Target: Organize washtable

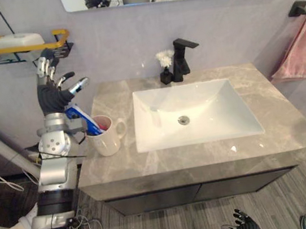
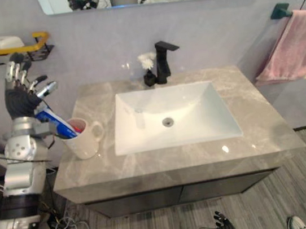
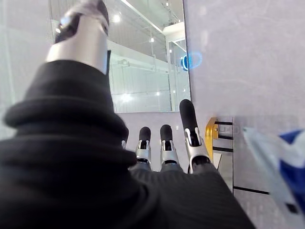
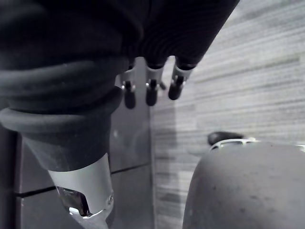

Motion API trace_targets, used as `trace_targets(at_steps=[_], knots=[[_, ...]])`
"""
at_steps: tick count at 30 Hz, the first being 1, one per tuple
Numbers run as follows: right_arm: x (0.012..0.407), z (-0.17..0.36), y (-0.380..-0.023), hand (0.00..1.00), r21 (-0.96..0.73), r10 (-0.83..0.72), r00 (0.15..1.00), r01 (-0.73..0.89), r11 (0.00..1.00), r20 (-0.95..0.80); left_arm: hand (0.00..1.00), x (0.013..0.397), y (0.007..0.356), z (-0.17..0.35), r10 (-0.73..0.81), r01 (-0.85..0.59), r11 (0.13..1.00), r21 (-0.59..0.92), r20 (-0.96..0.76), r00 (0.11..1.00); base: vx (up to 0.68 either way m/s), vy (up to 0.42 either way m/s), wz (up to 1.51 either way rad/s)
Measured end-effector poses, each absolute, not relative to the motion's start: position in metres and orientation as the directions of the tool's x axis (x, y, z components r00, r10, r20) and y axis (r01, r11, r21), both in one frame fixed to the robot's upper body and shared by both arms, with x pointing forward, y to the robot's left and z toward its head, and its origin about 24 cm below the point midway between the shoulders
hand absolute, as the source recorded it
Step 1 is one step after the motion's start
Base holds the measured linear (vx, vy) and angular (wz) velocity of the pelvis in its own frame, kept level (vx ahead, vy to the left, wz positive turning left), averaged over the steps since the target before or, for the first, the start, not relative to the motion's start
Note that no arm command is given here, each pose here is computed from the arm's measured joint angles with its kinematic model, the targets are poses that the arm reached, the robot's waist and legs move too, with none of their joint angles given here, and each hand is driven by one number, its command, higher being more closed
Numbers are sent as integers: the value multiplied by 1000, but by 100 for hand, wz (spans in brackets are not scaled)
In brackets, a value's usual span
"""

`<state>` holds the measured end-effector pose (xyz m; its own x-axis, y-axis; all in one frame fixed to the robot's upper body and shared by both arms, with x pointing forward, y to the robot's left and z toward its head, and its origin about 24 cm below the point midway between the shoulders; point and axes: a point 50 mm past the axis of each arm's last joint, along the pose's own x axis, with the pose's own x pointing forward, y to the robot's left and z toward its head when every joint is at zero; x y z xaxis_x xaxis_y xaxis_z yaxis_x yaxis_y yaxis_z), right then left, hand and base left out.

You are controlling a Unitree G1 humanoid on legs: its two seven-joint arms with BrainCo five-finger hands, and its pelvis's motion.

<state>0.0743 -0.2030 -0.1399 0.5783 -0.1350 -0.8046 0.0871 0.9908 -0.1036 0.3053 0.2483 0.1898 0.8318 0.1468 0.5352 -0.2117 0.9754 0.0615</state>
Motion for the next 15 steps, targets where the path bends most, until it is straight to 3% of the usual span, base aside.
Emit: trace_targets(at_steps=[7,15], knots=[[75,-141,-203,0,-95,-133,575,96,991,-807,0,303,246,197,141,-206,977,53,565,813,0,0,0],[71,-144,-202,0,-88,-130,558,103,991,-820,0,281,245,232,162,-214,977,-19,718,677,0,0,2]])
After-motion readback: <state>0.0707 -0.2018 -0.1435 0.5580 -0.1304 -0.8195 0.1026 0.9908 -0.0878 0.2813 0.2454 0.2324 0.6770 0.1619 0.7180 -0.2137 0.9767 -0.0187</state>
